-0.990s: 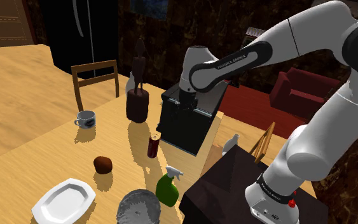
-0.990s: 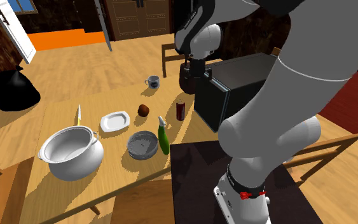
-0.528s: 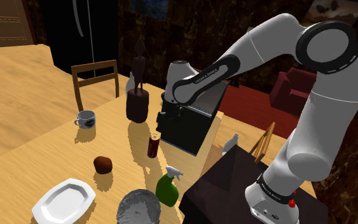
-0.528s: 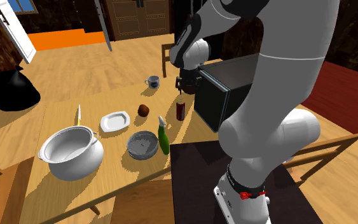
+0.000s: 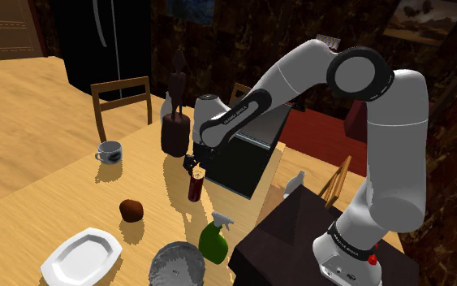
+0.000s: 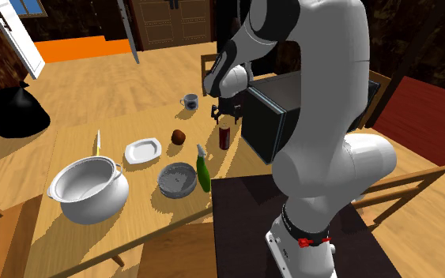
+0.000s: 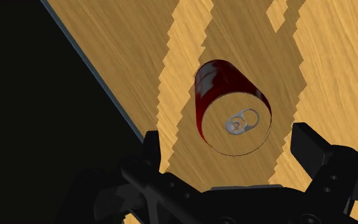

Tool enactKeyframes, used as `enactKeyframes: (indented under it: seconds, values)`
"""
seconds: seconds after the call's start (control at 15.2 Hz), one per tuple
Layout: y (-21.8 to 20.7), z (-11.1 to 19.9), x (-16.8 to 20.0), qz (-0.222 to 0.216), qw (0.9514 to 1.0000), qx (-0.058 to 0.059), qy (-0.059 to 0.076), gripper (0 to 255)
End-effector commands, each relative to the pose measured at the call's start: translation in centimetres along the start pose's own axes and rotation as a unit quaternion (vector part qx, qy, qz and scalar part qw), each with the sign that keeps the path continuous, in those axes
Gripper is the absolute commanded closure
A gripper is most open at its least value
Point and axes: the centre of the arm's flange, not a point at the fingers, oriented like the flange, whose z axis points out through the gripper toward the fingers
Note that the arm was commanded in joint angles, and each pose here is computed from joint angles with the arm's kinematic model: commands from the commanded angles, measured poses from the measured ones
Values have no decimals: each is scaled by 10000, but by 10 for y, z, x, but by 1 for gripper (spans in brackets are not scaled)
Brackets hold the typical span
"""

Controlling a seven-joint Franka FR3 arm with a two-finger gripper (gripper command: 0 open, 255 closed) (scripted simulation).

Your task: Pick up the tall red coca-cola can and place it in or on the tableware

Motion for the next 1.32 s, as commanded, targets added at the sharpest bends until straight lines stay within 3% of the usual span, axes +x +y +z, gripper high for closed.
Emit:
enactKeyframes:
  seconds: [0.0,0.4,0.86,0.92,1.25]
  values:
    - [-2,13,5,4,10000,-1,1,0]
    - [-2,43,5,4,10000,-1,1,0]
    - [-2,43,5,4,10000,-1,1,0]
    - [-2,43,5,4,10000,-1,1,255]
    - [-2,43,5,4,10000,-1,1,255]
